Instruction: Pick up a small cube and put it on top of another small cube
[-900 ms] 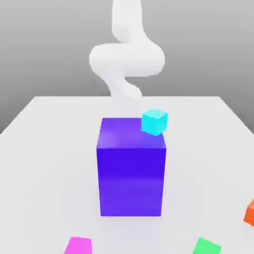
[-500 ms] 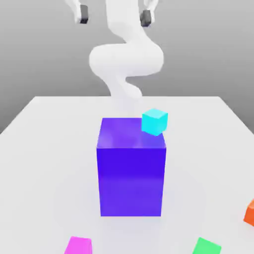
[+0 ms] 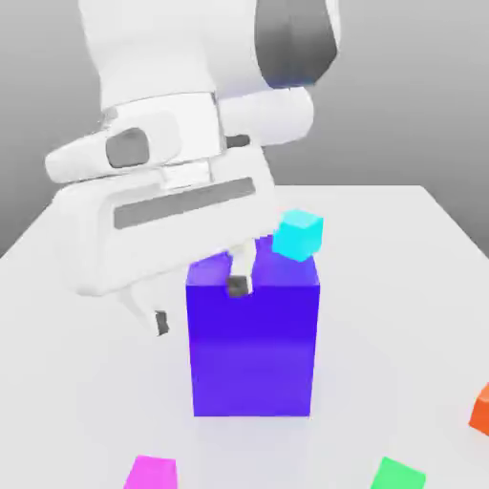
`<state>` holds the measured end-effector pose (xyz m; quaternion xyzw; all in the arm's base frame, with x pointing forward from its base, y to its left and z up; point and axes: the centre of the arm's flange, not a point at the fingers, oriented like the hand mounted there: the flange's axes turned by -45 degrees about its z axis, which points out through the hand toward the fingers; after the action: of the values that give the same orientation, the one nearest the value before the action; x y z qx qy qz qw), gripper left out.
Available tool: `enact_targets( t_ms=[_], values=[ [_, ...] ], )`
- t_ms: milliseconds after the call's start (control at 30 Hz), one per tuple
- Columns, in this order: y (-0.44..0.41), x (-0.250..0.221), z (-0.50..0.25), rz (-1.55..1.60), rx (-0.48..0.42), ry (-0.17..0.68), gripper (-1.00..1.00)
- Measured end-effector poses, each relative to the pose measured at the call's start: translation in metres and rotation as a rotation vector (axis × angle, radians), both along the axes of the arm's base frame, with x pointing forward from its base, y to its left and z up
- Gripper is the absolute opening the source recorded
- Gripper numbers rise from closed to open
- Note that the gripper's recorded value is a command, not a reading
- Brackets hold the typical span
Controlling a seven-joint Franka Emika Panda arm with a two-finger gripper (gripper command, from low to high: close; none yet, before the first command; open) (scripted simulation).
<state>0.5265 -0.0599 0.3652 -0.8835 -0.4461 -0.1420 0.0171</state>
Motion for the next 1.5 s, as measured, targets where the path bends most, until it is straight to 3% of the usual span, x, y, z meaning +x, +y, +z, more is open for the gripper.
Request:
enact_targets(
  t_ms=[500, 633, 667, 867, 1033, 1500],
  values=[
    [-0.045, -0.016, -0.168, 0.450, -0.202, 0.185, 0.00],
    [-0.048, -0.017, -0.223, 0.475, -0.215, 0.195, 0.00],
    [-0.048, -0.017, -0.233, 0.476, -0.214, 0.195, -1.00],
    [-0.048, -0.018, -0.238, 0.477, -0.211, 0.199, -1.00],
    [-0.047, -0.017, -0.183, 0.480, -0.213, 0.197, -1.00],
    [0.187, 0.001, -0.130, 1.104, -0.273, 0.127, -1.00]
  ],
)
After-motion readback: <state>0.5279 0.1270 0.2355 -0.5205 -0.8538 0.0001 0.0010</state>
